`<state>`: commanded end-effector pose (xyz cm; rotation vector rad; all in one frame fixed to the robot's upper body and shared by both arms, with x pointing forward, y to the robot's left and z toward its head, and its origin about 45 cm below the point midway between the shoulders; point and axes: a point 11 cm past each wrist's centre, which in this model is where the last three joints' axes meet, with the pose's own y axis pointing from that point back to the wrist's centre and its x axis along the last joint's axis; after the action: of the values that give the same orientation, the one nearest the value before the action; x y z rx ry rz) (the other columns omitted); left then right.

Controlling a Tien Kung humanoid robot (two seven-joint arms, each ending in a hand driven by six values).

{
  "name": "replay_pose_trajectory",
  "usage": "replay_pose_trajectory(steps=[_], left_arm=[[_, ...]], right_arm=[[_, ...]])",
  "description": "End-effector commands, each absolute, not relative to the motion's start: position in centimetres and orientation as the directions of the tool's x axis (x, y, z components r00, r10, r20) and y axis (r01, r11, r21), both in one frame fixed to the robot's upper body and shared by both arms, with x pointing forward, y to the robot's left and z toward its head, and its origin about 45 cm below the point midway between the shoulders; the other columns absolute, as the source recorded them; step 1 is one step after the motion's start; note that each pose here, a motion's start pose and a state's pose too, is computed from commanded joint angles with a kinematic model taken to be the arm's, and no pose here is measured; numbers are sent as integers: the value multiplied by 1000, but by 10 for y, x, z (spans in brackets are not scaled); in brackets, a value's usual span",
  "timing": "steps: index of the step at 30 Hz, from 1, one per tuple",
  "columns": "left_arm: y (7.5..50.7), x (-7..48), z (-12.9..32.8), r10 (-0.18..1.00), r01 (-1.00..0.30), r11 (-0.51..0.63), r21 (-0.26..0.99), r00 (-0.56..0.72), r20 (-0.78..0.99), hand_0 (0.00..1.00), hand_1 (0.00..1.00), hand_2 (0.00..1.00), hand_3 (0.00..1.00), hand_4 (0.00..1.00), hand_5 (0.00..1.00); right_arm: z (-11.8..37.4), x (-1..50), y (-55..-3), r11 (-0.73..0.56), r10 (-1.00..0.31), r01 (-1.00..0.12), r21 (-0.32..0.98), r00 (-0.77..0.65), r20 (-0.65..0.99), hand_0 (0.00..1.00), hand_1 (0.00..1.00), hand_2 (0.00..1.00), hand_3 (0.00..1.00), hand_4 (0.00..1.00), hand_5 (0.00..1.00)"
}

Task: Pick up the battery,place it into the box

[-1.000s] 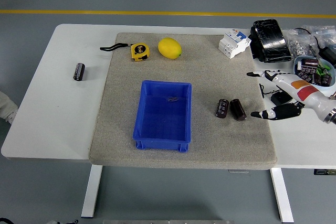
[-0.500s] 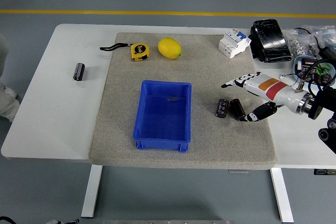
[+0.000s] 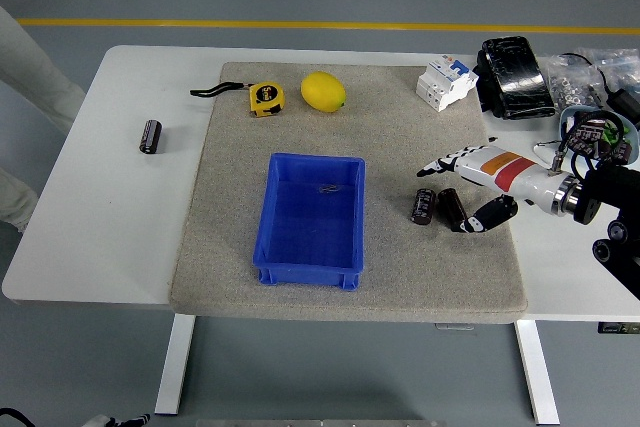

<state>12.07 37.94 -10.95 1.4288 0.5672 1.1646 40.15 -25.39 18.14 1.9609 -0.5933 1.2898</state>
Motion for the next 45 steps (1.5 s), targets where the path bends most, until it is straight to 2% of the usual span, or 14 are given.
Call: replay_pose_trajectory(steps=[22,23,28,29,34,35,45], left_arm=[[380,122,-109,855,-270,-237,933,399,332,653,668,763,769,710,738],[380,122,-109,854,-270,-237,933,400,332,653,668,761,768,709,736],[381,122,-109,852,-270,-239,933,402,335,653,668,761,768,709,736],[381,123,-109,852,-270,-239,933,402,335,653,669,760,767,709,738],[381,124,-108,851,-271,-240,932,403,336,653,669,760,767,709,738],[381,124,-108,851,-272,-240,932,403,337,652,668,761,766,707,736],[380,123,-109,852,-268,-239,933,404,334,652,668,761,764,703,733]], right_arm=[[157,414,-260,-574,15,-721,389,466,885,803,743,761,816,928,148],[156,414,-261,-571,11,-723,389,467,884,749,699,732,774,910,162],[156,414,-266,-557,-22,-739,378,468,883,749,699,732,774,910,162],[157,415,-267,-555,-29,-742,375,467,884,652,591,597,598,740,134],[156,415,-271,-545,-46,-750,375,474,880,652,591,597,598,740,134],[155,414,-271,-544,-46,-749,377,476,878,579,519,531,515,654,69],[151,412,-274,-537,-49,-750,387,485,873,554,497,522,506,649,59]])
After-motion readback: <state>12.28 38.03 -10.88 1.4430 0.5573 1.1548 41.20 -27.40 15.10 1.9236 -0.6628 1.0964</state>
